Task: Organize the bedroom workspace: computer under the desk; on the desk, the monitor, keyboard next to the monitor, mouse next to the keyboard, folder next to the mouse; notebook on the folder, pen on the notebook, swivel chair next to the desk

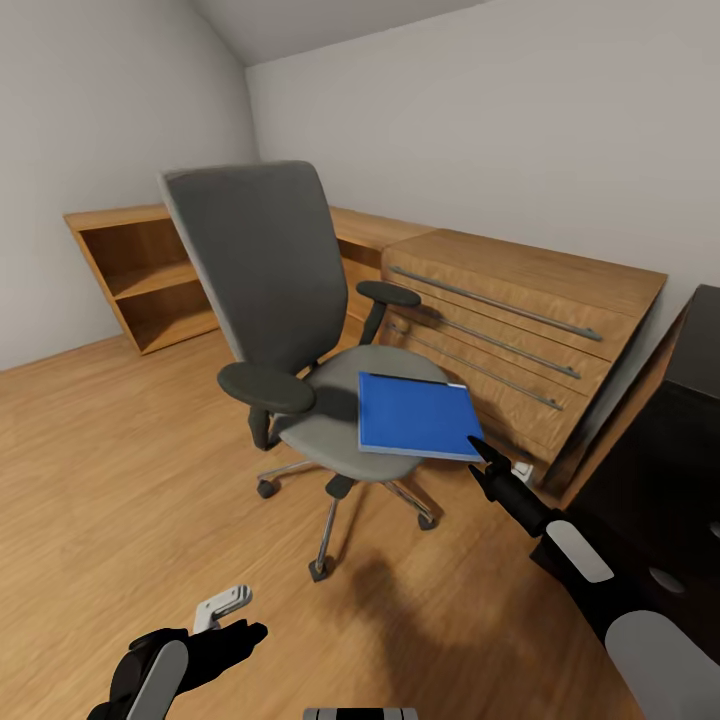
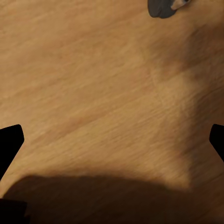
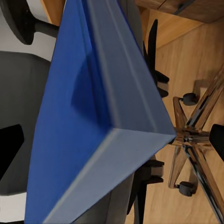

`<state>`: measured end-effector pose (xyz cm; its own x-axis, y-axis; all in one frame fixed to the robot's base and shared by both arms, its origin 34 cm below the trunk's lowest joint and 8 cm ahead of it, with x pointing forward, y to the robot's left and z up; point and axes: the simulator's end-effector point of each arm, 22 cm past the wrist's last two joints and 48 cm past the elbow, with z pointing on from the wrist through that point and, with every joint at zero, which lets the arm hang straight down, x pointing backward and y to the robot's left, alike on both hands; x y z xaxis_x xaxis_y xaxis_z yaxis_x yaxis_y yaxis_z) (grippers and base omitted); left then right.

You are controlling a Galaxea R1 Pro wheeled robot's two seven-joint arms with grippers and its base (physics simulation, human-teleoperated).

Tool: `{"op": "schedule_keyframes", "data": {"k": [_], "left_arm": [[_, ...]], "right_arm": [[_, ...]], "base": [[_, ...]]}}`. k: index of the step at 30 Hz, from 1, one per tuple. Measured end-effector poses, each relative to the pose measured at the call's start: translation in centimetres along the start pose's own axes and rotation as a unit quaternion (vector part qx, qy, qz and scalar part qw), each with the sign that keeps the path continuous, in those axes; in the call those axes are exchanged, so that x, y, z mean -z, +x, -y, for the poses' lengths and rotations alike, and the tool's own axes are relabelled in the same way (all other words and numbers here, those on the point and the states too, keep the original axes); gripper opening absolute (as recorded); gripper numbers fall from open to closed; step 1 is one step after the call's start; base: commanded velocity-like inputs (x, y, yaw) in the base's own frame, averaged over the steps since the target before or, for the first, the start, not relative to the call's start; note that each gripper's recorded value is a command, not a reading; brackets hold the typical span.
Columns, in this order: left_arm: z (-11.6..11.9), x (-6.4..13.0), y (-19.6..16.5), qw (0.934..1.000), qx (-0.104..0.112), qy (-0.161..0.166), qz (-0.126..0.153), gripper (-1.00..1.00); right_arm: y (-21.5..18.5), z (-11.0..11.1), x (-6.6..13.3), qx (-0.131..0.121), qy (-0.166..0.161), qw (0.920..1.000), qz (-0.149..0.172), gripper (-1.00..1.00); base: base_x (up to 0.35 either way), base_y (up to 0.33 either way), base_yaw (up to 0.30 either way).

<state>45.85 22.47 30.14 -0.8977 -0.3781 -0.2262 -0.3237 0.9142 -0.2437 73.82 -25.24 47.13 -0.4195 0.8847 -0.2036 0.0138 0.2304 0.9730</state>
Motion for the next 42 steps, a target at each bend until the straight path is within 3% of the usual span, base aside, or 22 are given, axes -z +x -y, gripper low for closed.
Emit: {"op": "schedule_keyframes", "data": {"k": [17,18,30,42], "left_arm": [[-0.1,-0.1,0.1,1.0000,0.000,-0.001,-0.001,1.00],[-0.1,-0.1,0.1,1.0000,0.000,-0.001,-0.001,1.00],[-0.1,-0.1,0.2,1.0000,0.001,-0.002,-0.002,1.00],[0.6,1.4,-1.0,0.9998,-0.003,0.006,0.018,1.00]], "right_arm": [[0.0,0.2,0.0,0.000,0.003,1.0000,0.000,1.00],[0.0,0.2,0.0,0.000,0.003,1.0000,0.000,-1.00],[0.5,0.5,0.0,0.018,0.011,0.9997,-0.011,-1.00],[-0.2,-2.7,0.3,0.030,-0.010,0.9995,-0.005,-1.00]], "base": [[0.045,0.011,0.000],[0.000,0.000,0.000],[0.000,0.000,0.000],[0.000,0.000,0.000]]}}
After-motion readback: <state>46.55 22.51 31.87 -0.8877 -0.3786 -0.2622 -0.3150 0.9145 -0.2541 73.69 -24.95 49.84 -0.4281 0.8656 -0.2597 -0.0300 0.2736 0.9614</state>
